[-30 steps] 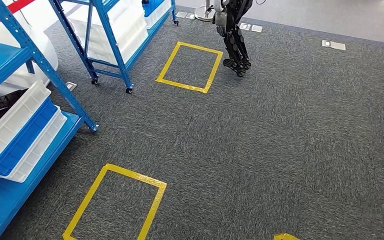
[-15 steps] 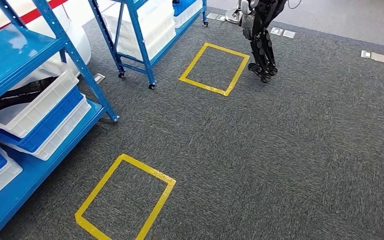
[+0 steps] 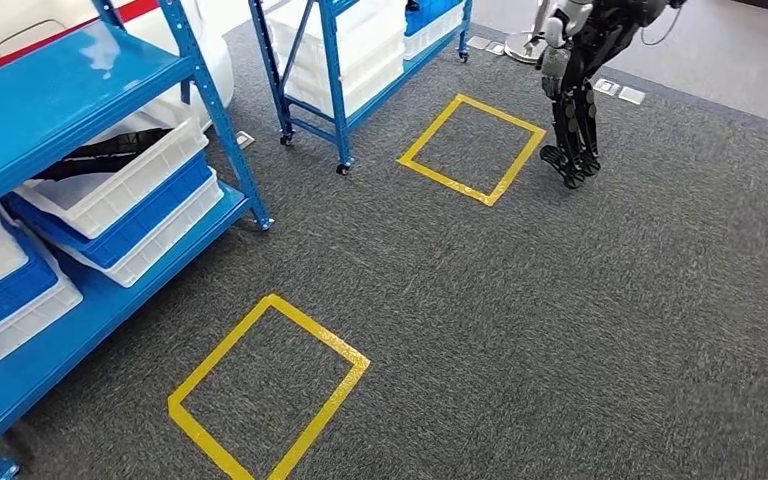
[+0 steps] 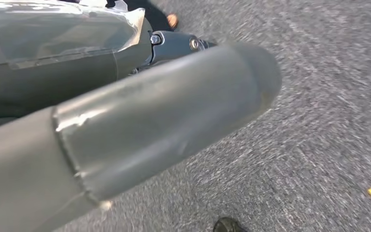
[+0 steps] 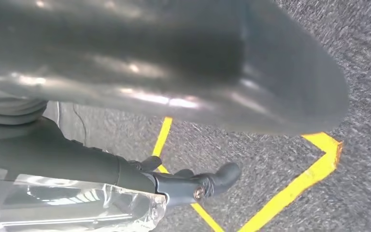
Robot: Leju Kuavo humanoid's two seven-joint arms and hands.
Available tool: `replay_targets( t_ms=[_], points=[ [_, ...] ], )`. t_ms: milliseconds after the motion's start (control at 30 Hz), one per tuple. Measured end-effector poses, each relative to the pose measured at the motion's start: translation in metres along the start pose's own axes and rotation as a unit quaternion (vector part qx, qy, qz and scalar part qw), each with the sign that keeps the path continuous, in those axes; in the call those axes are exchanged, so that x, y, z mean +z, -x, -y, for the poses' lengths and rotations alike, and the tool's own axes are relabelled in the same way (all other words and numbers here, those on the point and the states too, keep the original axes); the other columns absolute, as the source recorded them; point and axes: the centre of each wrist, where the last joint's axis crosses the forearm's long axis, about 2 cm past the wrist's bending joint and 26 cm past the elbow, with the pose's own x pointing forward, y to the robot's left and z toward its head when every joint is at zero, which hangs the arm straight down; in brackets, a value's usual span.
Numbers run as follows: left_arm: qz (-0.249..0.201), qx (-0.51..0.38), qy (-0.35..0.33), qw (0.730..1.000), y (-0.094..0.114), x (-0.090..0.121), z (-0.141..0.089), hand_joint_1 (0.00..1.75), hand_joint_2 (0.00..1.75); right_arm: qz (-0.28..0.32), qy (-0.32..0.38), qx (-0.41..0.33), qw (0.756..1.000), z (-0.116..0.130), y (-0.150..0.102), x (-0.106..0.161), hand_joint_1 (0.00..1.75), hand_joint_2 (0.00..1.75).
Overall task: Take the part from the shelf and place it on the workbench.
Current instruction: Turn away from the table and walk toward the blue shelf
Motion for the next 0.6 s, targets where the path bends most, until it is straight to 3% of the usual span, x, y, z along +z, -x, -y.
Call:
replay_targets(
  t_ms=[233,600],
  points=[
    [-0.012,0.02,-0.004,1.0,0.0025,-0.0029,-0.0042,0.0,0.0,0.0,-0.002,0.002,1.0,-0.0027,0.0005,0.0017,0.0,0.0],
    [-0.091,0.177,-0.004,0.98,0.0082,-0.0033,-0.0045,0.0,0.0,0.002,0.003,0.008,1.0,0.0,0.0003,0.0,0.0,0.0]
  ],
)
